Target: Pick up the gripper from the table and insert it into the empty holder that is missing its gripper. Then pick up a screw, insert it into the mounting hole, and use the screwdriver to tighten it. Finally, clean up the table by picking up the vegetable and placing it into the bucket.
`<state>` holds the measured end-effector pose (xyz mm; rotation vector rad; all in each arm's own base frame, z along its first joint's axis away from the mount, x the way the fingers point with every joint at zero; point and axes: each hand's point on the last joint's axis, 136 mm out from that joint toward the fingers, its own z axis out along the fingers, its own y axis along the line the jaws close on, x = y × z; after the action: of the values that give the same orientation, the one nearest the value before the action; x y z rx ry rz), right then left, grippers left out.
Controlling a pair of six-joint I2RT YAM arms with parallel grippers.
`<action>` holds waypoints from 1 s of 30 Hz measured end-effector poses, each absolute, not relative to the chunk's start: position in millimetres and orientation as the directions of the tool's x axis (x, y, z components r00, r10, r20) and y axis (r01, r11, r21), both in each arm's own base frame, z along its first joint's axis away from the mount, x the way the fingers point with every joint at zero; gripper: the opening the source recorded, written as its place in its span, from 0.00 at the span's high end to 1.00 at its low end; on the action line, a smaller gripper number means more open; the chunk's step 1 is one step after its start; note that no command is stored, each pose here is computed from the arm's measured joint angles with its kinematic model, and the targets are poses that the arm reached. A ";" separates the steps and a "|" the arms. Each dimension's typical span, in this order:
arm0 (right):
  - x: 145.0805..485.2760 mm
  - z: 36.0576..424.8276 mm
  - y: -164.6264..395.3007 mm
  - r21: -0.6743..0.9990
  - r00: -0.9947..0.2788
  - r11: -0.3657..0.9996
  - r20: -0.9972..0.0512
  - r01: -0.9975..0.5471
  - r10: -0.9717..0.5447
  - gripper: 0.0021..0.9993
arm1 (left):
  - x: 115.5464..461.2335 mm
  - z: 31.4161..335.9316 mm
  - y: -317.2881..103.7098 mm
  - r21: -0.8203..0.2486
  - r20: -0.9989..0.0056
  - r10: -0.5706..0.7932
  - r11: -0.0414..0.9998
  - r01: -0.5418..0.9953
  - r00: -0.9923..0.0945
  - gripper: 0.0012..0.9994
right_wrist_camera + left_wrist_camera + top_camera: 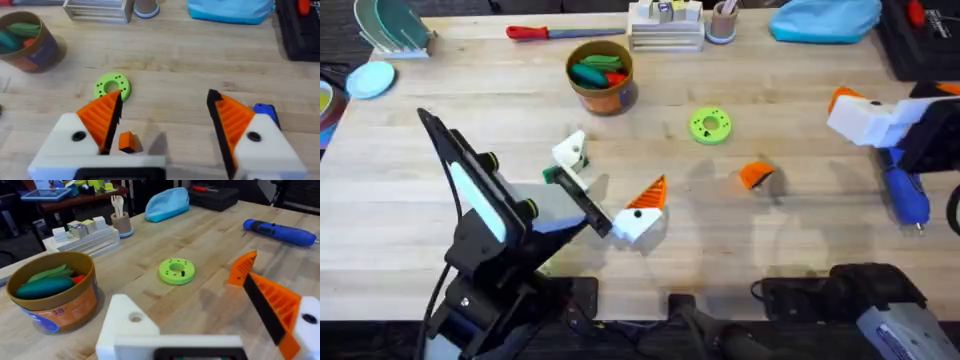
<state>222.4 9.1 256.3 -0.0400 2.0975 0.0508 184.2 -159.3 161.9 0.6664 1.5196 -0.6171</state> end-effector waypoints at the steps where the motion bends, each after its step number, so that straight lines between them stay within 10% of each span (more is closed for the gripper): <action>1: 222.4 256.3 9.1 0.020 -0.503 0.999 -0.864 -0.050 -0.008 0.01 | 184.2 161.9 -159.3 0.010 -0.999 0.046 0.685 0.729 -0.028 0.01; 17: 220.0 252.6 19.6 0.082 -0.524 0.993 -0.851 -0.083 0.027 0.01 | 184.2 161.9 -159.3 0.010 -0.999 0.046 0.685 0.729 -0.028 0.01; 30: 197.9 149.4 70.6 0.126 -0.871 0.947 -0.443 -0.296 -0.213 0.01 | 184.2 161.9 -159.3 0.010 -0.999 0.046 0.685 0.729 -0.028 0.01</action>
<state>197.9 70.6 149.4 -0.3668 2.6659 0.2647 184.2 -159.3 161.9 0.6664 1.5196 -0.6171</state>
